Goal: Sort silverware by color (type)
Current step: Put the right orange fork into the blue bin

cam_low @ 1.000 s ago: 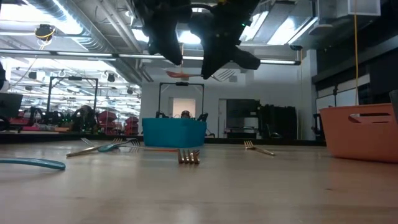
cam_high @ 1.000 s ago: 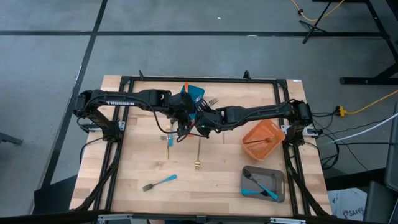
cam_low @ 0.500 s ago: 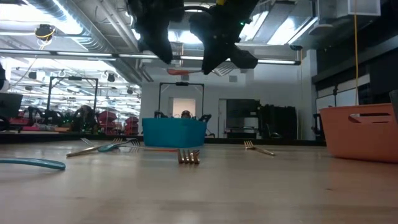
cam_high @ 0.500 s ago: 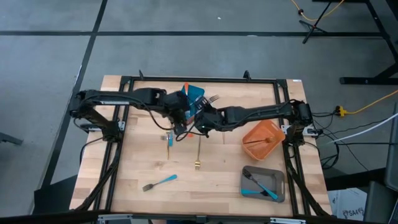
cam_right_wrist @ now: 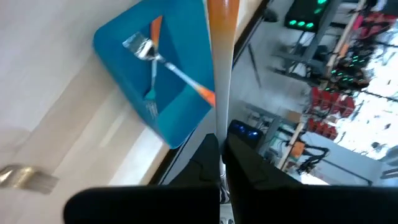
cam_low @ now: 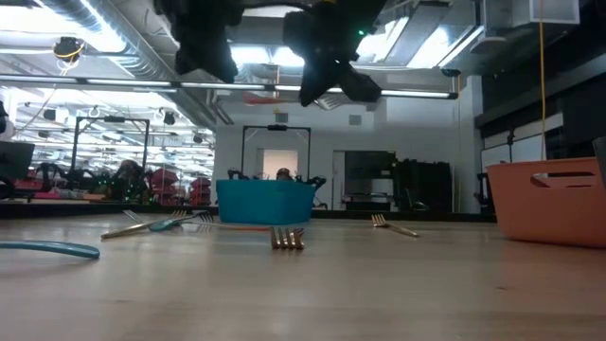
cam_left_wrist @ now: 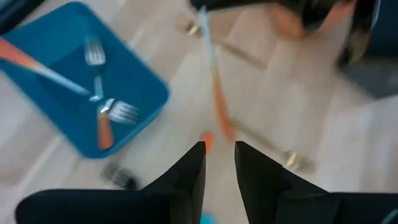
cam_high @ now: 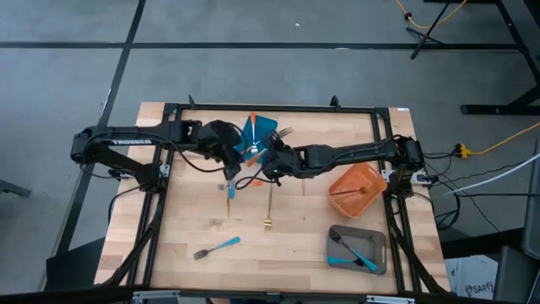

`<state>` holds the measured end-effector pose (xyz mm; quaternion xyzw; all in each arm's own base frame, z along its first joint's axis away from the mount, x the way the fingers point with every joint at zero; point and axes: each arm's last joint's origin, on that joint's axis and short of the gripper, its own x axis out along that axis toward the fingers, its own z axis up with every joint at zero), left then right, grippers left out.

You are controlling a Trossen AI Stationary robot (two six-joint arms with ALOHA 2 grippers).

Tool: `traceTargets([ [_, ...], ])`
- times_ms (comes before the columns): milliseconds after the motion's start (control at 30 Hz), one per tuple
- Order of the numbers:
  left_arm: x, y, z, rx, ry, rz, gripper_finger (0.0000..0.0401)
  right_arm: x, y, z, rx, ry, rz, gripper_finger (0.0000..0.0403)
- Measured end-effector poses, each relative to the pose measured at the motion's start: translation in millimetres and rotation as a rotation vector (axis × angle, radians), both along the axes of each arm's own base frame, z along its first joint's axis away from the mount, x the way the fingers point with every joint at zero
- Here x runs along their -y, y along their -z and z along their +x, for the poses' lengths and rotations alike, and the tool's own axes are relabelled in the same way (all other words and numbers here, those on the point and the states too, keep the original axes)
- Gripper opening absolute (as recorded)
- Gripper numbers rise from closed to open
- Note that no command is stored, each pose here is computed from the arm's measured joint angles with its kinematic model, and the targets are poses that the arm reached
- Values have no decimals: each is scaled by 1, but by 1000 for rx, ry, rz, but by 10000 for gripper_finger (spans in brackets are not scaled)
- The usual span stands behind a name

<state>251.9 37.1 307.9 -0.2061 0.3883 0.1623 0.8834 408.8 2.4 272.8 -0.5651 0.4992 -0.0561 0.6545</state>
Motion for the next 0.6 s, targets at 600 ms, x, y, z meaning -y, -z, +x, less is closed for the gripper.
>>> traceTargets([
  [600, -11, -5, 8, 147, -60, -83, 80, -2, -14, 15, 128, -120, -46, 1],
])
